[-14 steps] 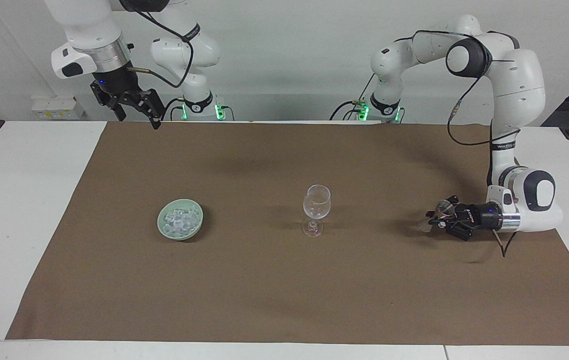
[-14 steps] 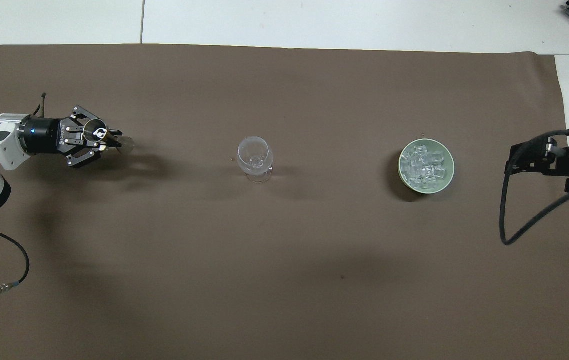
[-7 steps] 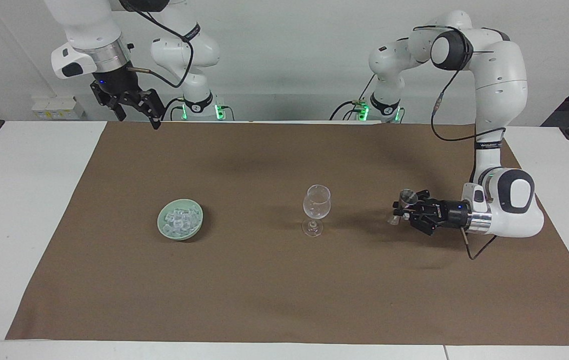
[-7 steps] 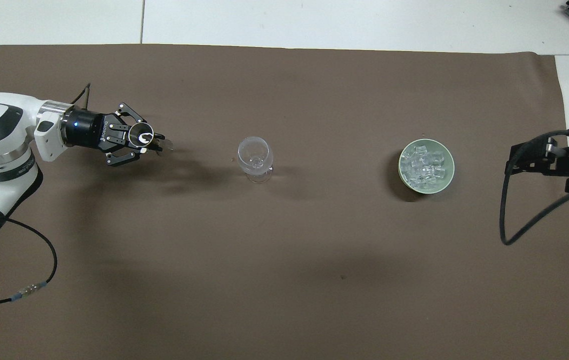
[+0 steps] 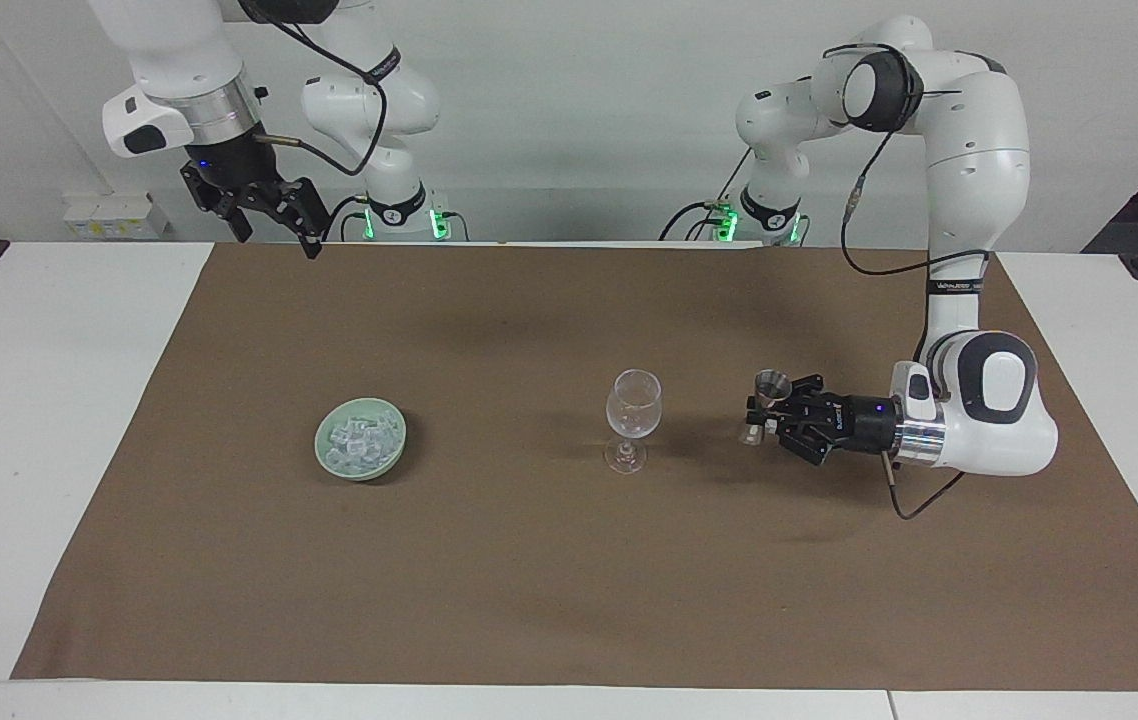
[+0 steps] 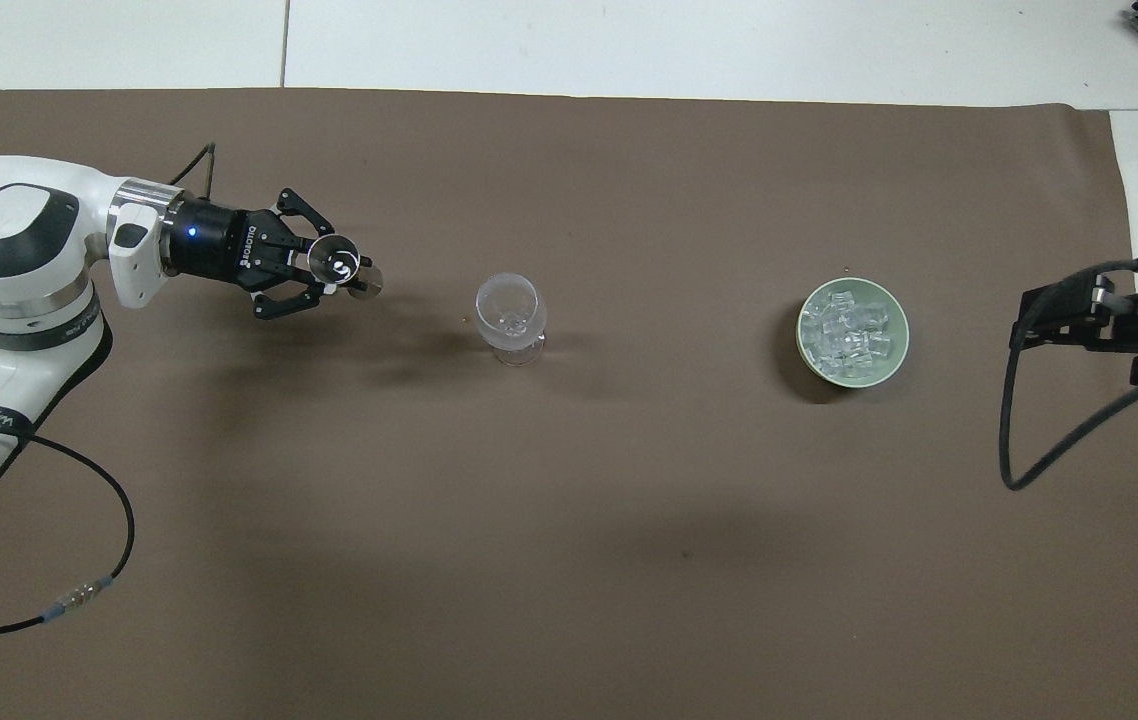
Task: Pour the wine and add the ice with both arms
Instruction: 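Lift the silver cup with the left gripper toward the clear cup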
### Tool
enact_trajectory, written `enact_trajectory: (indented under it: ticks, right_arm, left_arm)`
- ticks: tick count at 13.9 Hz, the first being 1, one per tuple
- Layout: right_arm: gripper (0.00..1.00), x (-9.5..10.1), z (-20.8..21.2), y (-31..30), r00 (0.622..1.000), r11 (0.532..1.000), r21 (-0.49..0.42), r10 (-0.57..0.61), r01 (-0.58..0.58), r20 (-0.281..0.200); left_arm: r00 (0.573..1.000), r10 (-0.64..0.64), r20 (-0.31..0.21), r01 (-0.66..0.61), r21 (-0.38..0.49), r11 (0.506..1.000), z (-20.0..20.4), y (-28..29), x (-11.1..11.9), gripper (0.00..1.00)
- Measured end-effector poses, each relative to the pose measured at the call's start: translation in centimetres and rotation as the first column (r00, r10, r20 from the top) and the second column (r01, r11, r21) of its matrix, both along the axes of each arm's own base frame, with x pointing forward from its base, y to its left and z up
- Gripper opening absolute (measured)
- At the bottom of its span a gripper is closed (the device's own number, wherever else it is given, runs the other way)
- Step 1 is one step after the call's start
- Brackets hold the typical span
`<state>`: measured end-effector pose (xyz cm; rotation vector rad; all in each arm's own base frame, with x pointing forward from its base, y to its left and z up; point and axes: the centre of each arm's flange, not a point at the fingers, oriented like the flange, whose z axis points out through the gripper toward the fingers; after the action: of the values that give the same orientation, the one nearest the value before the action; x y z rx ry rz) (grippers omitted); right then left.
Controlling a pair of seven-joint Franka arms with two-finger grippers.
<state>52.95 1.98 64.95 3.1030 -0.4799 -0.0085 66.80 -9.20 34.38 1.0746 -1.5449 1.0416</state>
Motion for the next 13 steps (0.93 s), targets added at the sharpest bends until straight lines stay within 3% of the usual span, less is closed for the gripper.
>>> enact_trajectory:
  ticks: [5, 13]
  right_arm:
    - [1.0, 0.0, 0.0, 0.0, 1.0, 1.0, 0.0, 0.0, 0.0, 0.0]
    - [1.0, 0.0, 0.0, 0.0, 1.0, 1.0, 0.0, 0.0, 0.0, 0.0]
  left_arm:
    - [0.999, 0.042, 0.03, -0.045, 0.082, 0.996, 3.3, -3.1, -0.2, 0.23]
    - [0.996, 0.086, -0.037, -0.079, 0.173, 0.982, 4.8, -4.1, -2.2, 0.22]
